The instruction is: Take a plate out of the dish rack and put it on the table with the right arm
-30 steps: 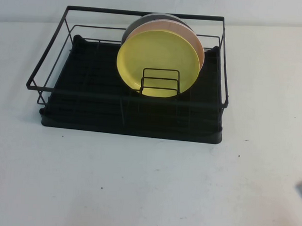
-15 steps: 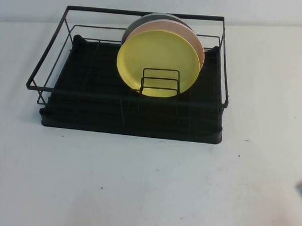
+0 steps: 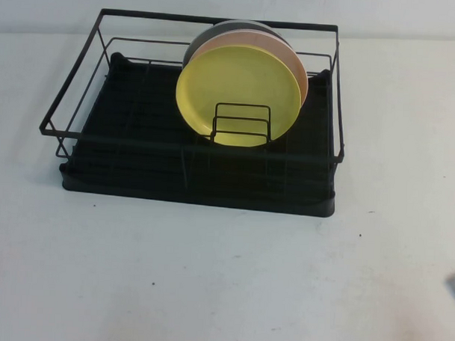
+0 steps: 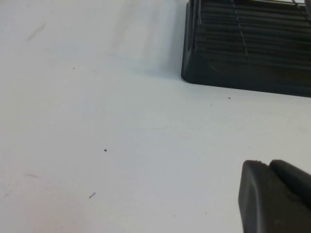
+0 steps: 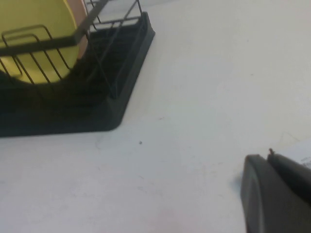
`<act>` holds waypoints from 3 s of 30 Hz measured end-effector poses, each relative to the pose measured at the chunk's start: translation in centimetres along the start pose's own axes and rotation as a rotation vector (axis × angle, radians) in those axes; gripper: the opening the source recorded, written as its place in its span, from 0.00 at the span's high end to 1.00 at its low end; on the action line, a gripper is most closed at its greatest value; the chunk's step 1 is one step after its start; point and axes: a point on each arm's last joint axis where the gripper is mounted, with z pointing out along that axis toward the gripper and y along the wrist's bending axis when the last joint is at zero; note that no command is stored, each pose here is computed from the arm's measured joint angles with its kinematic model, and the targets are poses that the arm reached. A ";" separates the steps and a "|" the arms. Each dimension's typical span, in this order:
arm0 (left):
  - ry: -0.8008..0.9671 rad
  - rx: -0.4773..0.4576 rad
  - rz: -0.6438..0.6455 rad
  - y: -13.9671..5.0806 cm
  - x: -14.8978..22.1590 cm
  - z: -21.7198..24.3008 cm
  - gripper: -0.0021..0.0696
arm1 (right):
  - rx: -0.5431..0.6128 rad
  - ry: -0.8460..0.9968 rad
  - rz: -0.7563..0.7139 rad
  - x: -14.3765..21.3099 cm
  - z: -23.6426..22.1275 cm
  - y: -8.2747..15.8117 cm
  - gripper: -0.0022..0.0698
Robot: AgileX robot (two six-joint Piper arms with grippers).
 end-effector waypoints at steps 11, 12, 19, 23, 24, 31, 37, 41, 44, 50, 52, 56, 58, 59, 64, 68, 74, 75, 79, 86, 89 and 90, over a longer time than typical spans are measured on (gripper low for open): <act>0.000 0.000 0.000 0.0 0.0 0.0 0.98 | -0.052 -0.289 0.512 -2.6 -0.4 -0.2 1.00; 0.000 0.000 0.000 0.0 0.0 0.0 0.98 | -0.049 -0.301 0.527 -2.7 -0.4 -0.3 1.00; 0.000 0.000 0.000 0.0 0.0 0.0 0.98 | -0.120 -0.212 0.539 -3.9 -0.6 1.0 1.00; 0.000 0.000 0.000 0.0 0.0 0.0 0.98 | -0.160 -0.025 0.426 -7.1 0.1 2.8 1.00; 0.000 0.000 0.000 0.0 0.0 0.0 0.98 | -0.168 0.040 0.393 -8.0 0.6 3.2 0.99; 0.000 0.000 0.000 0.0 0.0 0.0 0.98 | -0.206 0.357 0.148 -13.1 6.7 4.7 0.99; 0.000 0.000 0.000 0.0 0.0 0.0 0.98 | -0.306 0.411 -0.029 -16.7 14.1 6.2 0.99; 0.000 0.000 0.000 0.0 0.0 0.0 0.98 | -0.393 0.413 -0.174 -18.2 19.0 8.5 0.99; 0.000 0.000 0.000 0.0 0.0 0.0 0.98 | -0.443 0.399 -0.251 -19.3 22.5 9.9 0.99; 0.000 0.000 0.000 0.0 0.0 0.0 0.98 | -0.500 0.359 -0.338 -21.2 27.1 11.2 0.99; 0.000 0.000 0.000 0.0 0.0 0.0 0.98 | -0.529 0.349 -0.379 -21.7 28.2 11.6 0.97; 0.000 0.000 0.000 0.0 0.0 0.0 0.98 | -0.610 0.322 -0.472 -22.5 29.8 13.4 0.87; 0.000 0.000 0.000 0.0 0.0 0.0 0.98 | -0.651 0.323 -0.508 -22.3 30.6 14.3 0.80; 0.000 0.000 0.000 0.0 0.0 0.0 0.98 | -0.672 0.327 -0.522 -22.2 31.0 14.8 0.76; 0.000 0.000 0.000 0.0 0.0 0.0 0.98 | -0.722 0.362 -0.607 -20.9 32.9 16.2 0.63; 0.000 0.000 0.000 0.0 0.0 0.0 0.98 | -0.715 0.394 -0.684 -19.7 34.3 16.4 0.61; 0.000 0.000 0.000 0.0 0.0 0.0 0.98 | -0.675 0.393 -0.696 -18.6 36.1 16.0 0.60; 0.000 0.000 0.000 0.0 0.0 0.0 0.98 | -0.670 0.392 -0.699 -18.4 36.2 16.0 0.60; 0.000 0.000 0.000 0.0 0.0 0.0 0.98 | -0.670 0.386 -0.718 -18.2 36.5 16.0 0.60; 0.000 0.000 0.000 0.0 0.0 0.0 0.98 | -0.696 0.362 -0.759 -18.9 36.3 16.5 0.60; 0.000 0.000 0.000 0.0 0.0 0.0 0.98 | -0.715 0.337 -0.771 -20.2 35.9 16.9 0.60; 0.000 0.000 0.000 0.0 0.0 0.0 0.98 | -0.716 0.322 -0.775 -20.7 35.8 17.1 0.60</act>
